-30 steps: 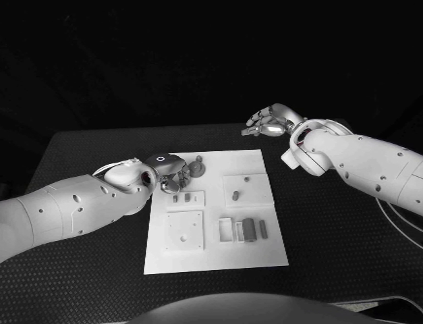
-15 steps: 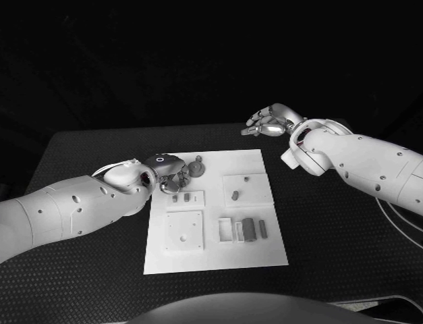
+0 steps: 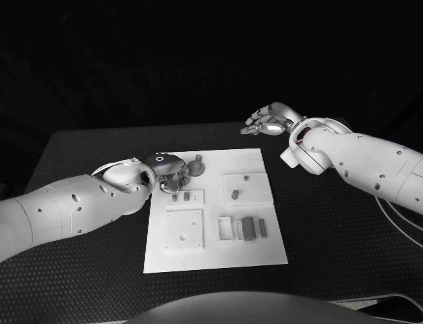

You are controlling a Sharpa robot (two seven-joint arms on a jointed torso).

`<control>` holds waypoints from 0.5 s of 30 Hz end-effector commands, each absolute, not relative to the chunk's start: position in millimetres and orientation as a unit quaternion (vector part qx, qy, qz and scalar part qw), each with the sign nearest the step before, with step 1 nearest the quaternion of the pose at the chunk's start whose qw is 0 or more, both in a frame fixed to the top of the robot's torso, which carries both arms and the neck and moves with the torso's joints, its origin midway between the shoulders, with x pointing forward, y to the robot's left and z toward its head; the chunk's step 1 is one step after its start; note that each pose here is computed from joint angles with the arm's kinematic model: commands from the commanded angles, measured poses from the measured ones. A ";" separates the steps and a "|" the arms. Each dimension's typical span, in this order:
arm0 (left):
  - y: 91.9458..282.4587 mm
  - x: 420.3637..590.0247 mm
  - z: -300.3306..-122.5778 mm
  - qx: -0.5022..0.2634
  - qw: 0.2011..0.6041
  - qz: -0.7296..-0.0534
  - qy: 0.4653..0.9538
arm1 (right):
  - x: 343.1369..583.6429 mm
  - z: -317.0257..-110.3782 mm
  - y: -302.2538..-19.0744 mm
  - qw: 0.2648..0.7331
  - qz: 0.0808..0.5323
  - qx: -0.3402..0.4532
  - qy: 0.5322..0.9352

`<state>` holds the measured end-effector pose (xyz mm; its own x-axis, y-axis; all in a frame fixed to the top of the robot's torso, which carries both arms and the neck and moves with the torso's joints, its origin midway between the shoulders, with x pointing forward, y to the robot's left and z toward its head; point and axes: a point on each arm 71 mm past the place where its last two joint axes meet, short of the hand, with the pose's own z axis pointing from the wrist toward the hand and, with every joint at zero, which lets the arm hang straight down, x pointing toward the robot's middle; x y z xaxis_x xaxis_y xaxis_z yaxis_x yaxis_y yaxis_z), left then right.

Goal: Assemble the parts on the task board

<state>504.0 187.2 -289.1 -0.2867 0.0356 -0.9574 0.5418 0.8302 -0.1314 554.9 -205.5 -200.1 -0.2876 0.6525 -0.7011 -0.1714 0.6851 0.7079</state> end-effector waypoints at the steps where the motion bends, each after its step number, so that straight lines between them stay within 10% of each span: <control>1: 189.8 500.8 -297.9 0.190 0.546 -0.215 0.787 | 554.5 -200.8 -204.7 0.567 0.362 0.164 0.721; 15: 190.4 501.5 -294.5 0.188 0.564 -0.223 0.773 | 554.6 -201.0 -205.2 0.566 0.361 0.164 0.722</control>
